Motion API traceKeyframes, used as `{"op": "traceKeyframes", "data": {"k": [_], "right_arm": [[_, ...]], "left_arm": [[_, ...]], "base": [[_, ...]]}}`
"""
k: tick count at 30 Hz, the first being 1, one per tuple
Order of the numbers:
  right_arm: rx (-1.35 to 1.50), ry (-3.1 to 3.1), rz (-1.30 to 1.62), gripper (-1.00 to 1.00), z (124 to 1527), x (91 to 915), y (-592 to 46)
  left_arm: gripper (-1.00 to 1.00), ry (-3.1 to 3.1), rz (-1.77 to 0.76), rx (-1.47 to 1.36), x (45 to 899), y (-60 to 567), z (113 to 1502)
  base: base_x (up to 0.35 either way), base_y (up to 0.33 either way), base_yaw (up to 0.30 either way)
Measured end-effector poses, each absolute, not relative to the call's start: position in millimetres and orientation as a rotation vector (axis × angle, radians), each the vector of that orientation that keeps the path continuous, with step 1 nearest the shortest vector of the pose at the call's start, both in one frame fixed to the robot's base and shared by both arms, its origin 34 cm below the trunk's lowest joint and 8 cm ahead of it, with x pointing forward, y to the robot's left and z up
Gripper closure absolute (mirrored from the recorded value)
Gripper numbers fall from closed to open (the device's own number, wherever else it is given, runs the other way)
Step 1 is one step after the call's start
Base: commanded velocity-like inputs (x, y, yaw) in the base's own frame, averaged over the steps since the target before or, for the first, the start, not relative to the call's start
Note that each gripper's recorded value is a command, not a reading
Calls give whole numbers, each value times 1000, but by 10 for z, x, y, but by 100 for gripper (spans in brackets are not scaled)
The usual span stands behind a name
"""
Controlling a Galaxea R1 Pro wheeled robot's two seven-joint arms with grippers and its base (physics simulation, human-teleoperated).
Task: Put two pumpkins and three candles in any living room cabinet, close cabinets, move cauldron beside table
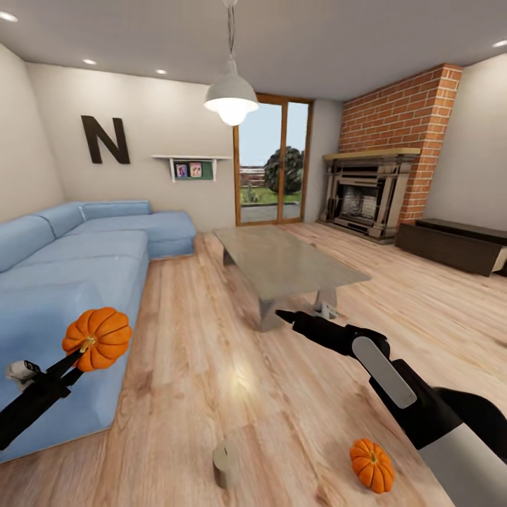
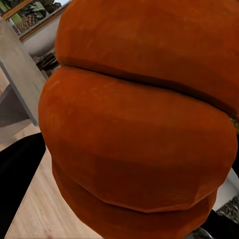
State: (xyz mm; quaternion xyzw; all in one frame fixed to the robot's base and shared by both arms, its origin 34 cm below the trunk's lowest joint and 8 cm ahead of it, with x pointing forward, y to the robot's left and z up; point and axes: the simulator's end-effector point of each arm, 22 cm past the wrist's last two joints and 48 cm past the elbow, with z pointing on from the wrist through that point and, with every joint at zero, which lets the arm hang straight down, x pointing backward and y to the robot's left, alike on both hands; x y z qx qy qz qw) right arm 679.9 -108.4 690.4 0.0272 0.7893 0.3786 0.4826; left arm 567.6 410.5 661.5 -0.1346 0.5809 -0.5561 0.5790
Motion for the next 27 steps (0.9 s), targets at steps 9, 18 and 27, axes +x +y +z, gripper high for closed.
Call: {"op": "traceKeyframes", "data": {"k": [9, 18, 27], "right_arm": [[66, 1923, 922, -100, 6906, 6798, -1084], [66, 1924, 923, -100, 6900, 6800, -1083], [66, 1924, 923, -100, 6900, 6799, -1082]], "left_arm": [[100, 1370, -1303, -303, 5682, 4057, 6610], [100, 1516, -1312, -160, 5721, 3555, 6506], [100, 1709, -1314, -37, 5673, 3122, 6299]], "base": [[286, 116, -1], [50, 3, 0], [1, 0, 0]]}}
